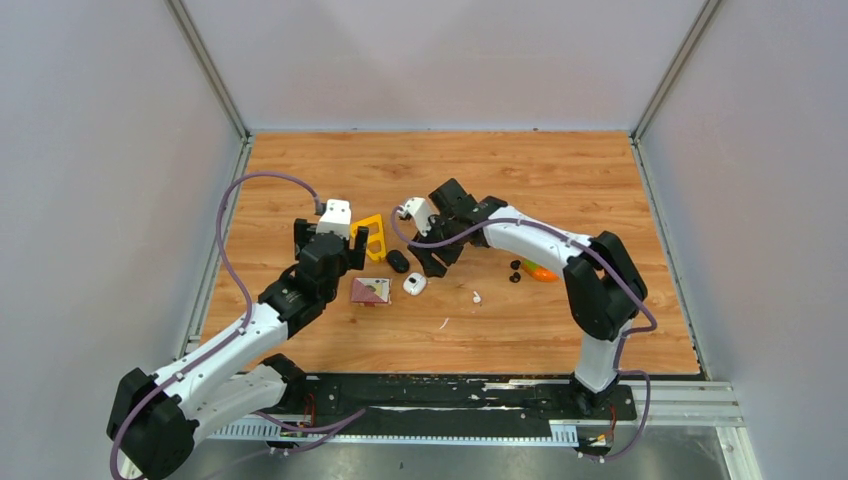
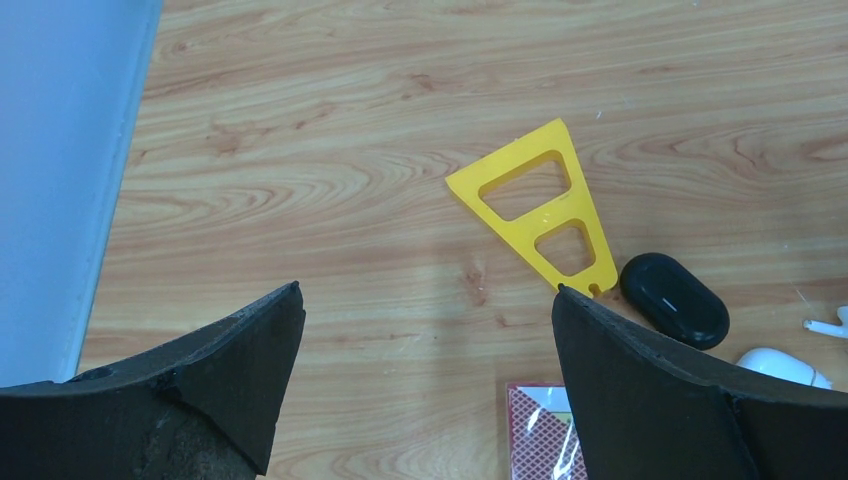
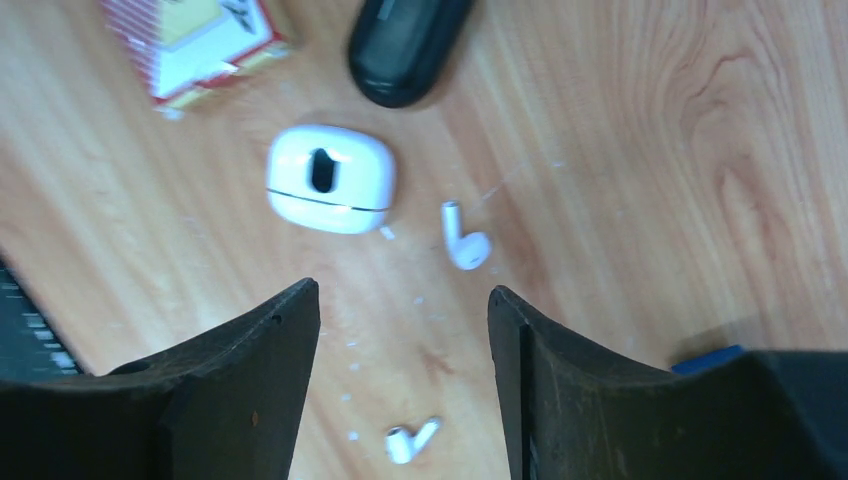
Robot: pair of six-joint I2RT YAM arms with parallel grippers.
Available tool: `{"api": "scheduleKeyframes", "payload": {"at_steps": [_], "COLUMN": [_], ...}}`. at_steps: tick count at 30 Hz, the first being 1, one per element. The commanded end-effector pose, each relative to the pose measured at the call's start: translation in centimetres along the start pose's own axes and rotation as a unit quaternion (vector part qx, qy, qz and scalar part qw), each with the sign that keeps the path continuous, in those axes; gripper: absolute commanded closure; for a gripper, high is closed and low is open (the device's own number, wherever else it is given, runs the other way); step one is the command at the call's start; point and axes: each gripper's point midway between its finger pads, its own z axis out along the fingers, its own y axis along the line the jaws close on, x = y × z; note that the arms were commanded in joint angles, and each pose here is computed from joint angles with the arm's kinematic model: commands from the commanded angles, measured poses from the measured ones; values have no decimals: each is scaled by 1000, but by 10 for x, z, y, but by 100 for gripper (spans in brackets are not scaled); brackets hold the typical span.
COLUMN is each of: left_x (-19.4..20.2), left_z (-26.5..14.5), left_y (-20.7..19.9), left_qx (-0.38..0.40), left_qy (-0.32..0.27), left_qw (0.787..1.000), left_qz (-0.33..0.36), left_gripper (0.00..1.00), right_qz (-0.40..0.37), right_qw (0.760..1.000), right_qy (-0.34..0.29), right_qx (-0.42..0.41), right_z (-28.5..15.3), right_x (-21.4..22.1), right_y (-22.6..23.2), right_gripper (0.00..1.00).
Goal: Insert the wireless bluetooth earbuds into the charging case
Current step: Rotate the charging case at the center of the board.
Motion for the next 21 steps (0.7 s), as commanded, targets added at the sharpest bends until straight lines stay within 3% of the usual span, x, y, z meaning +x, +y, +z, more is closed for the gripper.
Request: {"api": "scheduleKeyframes", "payload": {"at_steps": [1,4,9,14,21], "left_x": [-19,-20,-17,-16,-16], "left_z": [-2,-2,-1,-1,-1], "left_y": [12,14,17,17,16], "left_qx": [-28,-35,-42,-44,-40], "left_qy": [-32,-34,-32,-30,-30], "left_qw": [999,999,999,999,999], "left_qz": [-16,-10,-4,-2,0], "left_gripper": [0,0,0,0,0], "right_qz": [107,143,166,231,253], "right_qw": [992,988,985,968,961], "right_qy": [-58,-51,-27,-6,12], "right_qx": [-19,-8,33,99,115], "right_z": [-23,-12,13,25,43], "right_x": [-21,-28,-39,-33,-27], "right_y": [31,42,49,34,26], "right_gripper": [36,28,26,30,33]}}
